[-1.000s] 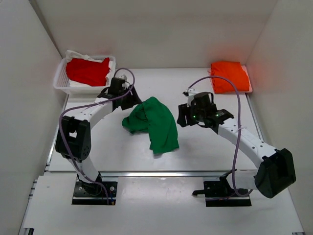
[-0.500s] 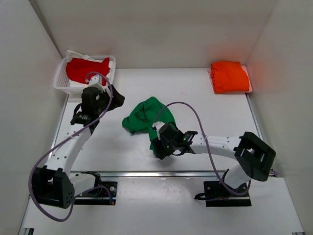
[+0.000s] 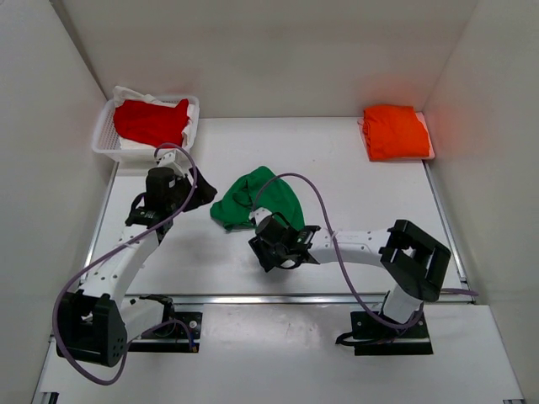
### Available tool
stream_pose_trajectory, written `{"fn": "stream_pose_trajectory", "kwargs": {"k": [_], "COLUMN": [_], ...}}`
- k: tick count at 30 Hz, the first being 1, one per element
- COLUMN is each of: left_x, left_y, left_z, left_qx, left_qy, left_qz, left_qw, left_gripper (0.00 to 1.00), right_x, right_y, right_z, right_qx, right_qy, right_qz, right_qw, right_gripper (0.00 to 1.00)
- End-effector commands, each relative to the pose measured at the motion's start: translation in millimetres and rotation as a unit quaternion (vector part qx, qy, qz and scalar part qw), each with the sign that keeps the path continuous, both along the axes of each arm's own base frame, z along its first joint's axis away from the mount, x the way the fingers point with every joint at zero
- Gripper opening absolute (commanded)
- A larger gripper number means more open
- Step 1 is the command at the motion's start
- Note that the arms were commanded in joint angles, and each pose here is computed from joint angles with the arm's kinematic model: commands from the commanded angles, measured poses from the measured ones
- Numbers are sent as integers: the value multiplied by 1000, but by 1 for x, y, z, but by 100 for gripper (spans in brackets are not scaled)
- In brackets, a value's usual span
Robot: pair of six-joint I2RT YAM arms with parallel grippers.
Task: Fold and stack the t-shirts
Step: Flatten out the tshirt
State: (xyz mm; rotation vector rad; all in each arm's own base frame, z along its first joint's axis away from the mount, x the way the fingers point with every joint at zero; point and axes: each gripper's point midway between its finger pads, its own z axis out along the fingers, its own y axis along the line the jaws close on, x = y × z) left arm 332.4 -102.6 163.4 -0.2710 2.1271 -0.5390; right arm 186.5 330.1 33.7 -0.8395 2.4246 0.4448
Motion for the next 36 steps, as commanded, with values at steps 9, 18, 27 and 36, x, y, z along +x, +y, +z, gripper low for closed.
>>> {"fn": "stream_pose_trajectory", "kwargs": {"k": [9,18,27,36], "left_x": [-14,-41,-39,-12], "left_y": [-26,-86,-121,-117], "left_z": [6,-28,-67,-124], "left_qx": [37,13,63,118], "left_qy": [-5,10,44,111], "left_qz": [-62,-165,-173,-46], "left_qw": [997,986,982,986], "left_gripper": [41,55,88,95], "right_x": [26,68,96,107], "right_y": [-10,-85,-150,-163], "right_z": [54,126,117,114], "right_qx": [37,186,187,181], "right_qy": [-54,-56,-51,-58], "right_qz": [-44,-183,-261,-274], "right_qw": [997,964,946,943], "right_gripper": [0,0,0,0]}}
